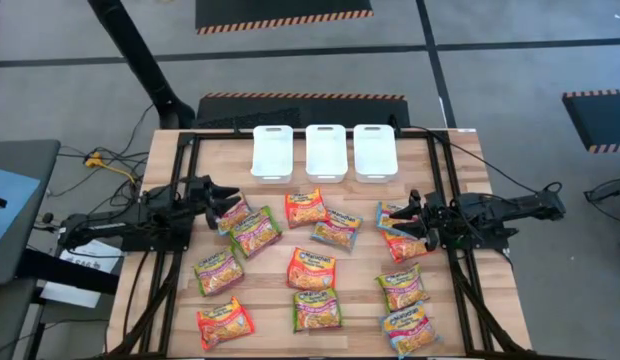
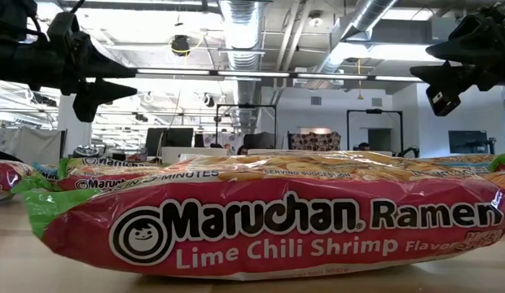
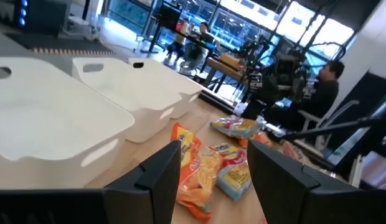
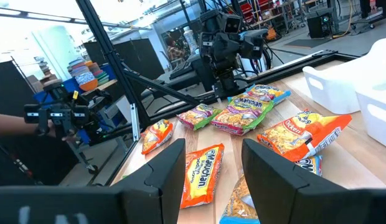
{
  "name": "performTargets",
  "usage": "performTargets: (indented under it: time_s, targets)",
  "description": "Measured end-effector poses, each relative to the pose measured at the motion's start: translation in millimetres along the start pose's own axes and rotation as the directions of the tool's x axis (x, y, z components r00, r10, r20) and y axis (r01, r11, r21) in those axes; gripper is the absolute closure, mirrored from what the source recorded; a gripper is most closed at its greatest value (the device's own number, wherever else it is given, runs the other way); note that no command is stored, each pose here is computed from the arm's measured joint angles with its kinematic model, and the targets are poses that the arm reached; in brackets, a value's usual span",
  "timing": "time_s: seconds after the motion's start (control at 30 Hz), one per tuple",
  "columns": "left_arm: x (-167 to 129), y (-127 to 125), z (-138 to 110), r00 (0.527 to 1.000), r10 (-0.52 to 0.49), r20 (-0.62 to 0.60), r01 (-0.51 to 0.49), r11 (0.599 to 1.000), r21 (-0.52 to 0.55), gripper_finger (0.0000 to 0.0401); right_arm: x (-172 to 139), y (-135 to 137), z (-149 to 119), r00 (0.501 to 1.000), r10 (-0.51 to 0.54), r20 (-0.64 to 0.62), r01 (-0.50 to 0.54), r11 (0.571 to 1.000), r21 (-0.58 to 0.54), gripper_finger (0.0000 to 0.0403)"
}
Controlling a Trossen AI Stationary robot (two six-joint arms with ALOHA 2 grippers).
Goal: Sort Maruchan noodles
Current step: Put the green noodle pack into the left white bin
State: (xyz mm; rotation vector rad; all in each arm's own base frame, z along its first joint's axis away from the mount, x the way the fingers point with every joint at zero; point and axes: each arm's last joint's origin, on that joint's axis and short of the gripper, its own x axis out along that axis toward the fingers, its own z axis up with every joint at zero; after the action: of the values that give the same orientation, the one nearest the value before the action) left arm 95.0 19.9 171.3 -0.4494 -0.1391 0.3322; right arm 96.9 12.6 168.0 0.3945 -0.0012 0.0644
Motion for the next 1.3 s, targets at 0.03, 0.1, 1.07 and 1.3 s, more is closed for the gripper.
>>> performTargets:
  time_s: [0.03,0.1,1.07,1.3]
  targets:
    - [0,0,0,1.000,0.004,0.003,-0.004,1.000,-0.005,0.0227,0,0,0,1.000,0.000,0.000,0.000,1.000,0.000,0.0221]
    - [0,0,1,1.000,0.007,0.010,-0.007,1.000,-0.013,0.0227,0,0,0,1.000,0.000,0.001,0.000,1.000,0.000,0.0221]
    - [-2,0,14,0.977,0.153,0.146,-0.105,0.950,-0.293,0.0227,-2,4,20,0.970,-0.047,0.238,-0.010,0.973,0.230,0.0221]
    - [-3,-2,21,0.960,0.164,0.228,-0.080,0.938,-0.338,0.0227,-5,5,30,0.931,-0.073,0.359,0.008,0.984,0.178,0.0221]
